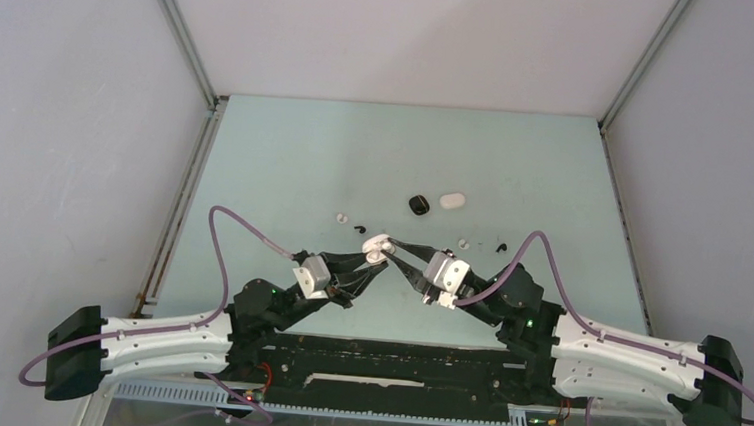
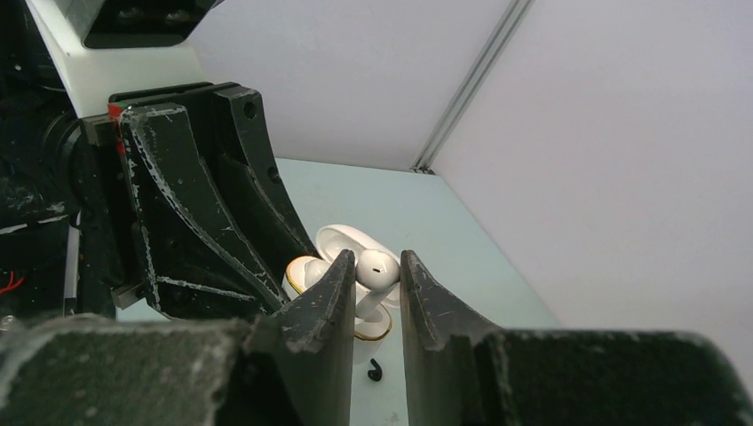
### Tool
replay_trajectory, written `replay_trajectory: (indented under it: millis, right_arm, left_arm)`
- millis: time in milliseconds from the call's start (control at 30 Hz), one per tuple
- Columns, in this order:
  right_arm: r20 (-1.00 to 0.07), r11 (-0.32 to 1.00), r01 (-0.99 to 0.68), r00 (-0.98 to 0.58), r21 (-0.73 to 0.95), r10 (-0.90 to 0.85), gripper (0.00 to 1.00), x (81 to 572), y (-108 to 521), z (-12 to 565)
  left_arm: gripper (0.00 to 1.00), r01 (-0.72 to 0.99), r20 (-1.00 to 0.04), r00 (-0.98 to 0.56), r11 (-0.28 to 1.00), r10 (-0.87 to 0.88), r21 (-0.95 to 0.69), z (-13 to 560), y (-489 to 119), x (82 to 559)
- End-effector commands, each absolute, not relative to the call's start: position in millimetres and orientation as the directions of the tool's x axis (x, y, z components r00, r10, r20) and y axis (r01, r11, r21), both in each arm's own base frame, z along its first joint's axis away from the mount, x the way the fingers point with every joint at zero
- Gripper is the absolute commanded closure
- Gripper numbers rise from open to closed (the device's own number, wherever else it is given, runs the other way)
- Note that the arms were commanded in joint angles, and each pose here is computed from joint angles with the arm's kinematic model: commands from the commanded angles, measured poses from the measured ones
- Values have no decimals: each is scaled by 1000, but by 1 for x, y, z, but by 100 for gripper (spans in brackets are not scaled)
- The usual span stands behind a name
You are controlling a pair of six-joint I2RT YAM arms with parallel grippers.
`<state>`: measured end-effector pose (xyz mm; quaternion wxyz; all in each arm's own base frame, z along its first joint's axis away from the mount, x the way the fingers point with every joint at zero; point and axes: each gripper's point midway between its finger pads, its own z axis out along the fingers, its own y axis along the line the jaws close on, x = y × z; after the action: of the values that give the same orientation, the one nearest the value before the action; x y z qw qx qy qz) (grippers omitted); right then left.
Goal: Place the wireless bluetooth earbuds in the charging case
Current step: Insert the right earbud into the right side groove of the charging case.
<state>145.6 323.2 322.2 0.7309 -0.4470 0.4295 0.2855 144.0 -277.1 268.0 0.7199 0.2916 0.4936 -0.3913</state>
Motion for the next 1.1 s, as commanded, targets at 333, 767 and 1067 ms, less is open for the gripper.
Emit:
replay_trajectory:
  millis: [333, 767, 1067]
  right_arm:
    - [-847, 433, -768, 531, -472, 17, 100, 149, 327, 323]
    - [-806, 453, -722, 592, -523, 13, 100, 153, 325, 334]
    - [-791, 423, -712, 612, -560, -17, 100, 152, 325, 327]
  left_arm:
    - [100, 858, -900, 247, 513, -359, 30, 305, -272, 138]
    - [100, 863, -913, 222, 505, -341, 21, 298, -277, 138]
    - [100, 858, -911, 218, 514, -351, 7, 300, -275, 140]
